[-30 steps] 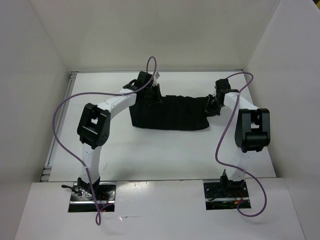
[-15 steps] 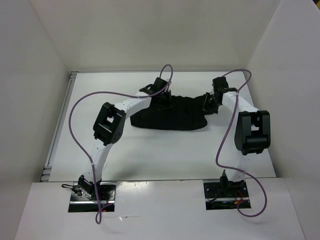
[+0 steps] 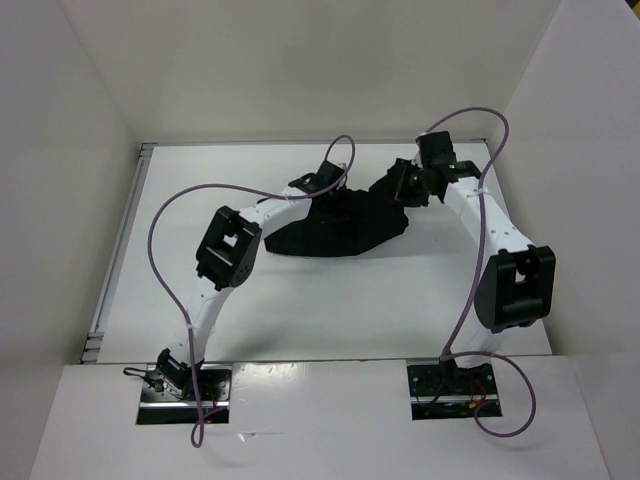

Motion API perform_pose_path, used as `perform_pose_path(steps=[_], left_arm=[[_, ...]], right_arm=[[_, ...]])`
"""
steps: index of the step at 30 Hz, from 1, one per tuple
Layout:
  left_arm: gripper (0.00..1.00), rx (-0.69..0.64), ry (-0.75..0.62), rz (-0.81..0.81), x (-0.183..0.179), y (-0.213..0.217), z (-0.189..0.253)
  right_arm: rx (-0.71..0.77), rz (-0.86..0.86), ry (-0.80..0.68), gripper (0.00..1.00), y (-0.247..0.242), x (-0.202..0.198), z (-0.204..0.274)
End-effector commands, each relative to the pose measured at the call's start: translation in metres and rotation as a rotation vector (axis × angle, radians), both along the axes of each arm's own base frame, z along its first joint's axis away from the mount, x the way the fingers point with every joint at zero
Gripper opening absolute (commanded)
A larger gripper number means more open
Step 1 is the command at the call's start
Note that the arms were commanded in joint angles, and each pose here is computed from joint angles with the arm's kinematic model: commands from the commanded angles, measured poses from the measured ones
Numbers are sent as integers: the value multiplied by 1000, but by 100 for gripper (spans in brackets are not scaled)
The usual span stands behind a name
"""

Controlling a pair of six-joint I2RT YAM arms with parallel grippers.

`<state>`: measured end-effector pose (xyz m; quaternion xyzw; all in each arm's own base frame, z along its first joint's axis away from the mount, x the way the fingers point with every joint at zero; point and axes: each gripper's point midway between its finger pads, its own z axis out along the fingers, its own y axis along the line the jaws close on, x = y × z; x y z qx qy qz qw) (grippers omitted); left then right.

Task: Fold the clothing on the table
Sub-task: Fold the skirt

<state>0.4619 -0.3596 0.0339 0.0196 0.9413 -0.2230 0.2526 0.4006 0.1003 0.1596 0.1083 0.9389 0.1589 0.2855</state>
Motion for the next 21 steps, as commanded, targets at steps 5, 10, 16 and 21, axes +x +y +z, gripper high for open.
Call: perform_pose_path(steps=[5, 10, 16, 21], left_arm=[[0, 39, 1, -25, -1, -7, -10], [14, -4, -84, -38, 5, -11, 44], [43, -20, -189, 5, 18, 21, 113], [43, 105, -253, 131, 23, 82, 129]], right_arm=[[35, 48, -189, 0, 30, -1, 87], [34, 42, -216, 0, 28, -1, 102], [17, 40, -212, 0, 25, -2, 103], [13, 33, -223, 0, 23, -3, 106]])
